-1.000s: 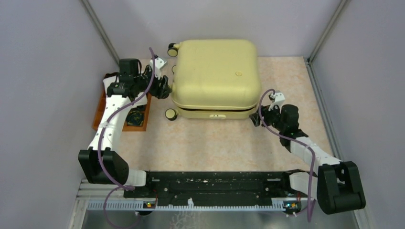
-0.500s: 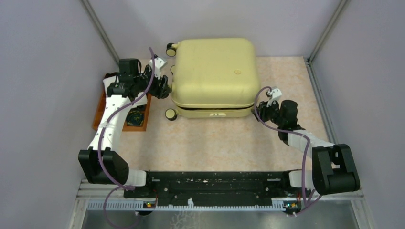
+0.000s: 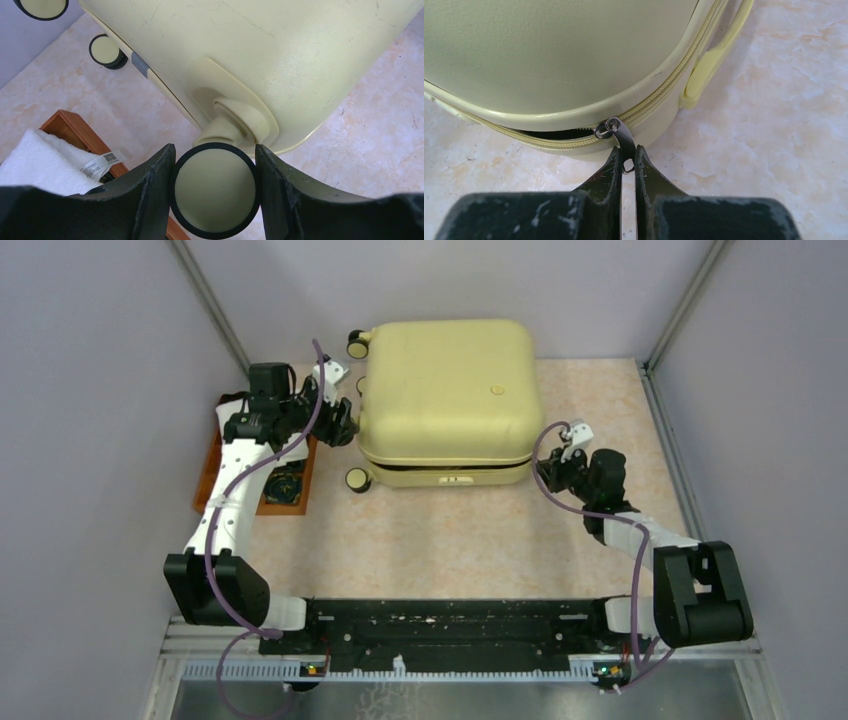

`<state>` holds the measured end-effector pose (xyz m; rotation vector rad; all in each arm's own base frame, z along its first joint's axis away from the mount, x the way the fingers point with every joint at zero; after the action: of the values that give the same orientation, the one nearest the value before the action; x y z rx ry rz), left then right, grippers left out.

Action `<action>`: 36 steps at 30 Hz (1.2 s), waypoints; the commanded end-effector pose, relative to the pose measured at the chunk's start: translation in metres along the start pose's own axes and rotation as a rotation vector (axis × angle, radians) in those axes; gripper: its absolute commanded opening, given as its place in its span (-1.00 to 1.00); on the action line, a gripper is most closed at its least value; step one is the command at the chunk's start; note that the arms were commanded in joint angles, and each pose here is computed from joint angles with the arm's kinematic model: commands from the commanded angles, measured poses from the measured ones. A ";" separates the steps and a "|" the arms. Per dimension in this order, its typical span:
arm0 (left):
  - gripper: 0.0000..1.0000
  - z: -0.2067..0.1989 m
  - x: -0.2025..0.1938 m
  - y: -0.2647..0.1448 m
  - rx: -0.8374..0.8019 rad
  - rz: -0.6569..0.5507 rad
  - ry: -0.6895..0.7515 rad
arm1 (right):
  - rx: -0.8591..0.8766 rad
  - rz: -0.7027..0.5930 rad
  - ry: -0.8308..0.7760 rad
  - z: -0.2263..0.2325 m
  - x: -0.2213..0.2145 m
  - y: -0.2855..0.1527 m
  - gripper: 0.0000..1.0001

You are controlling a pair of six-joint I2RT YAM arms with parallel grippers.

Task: Pack the luggage
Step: Zip the luggage at the center of the board.

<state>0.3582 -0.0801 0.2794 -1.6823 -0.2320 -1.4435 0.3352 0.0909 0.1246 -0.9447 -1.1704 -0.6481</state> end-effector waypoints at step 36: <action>-1.00 -0.001 0.075 -0.022 0.042 -0.210 0.129 | 0.010 -0.105 0.144 0.035 0.029 -0.033 0.12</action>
<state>0.3536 -0.0871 0.2880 -1.6973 -0.2239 -1.4466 0.2836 0.1070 0.1458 -0.8705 -1.0886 -0.7476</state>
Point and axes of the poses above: each gripper's point midway between its finger pads, its own y axis out along the fingers, its own z axis along the line the jaws close on, x = y × z, the point moved 3 cm from there along -y, back along the fingers
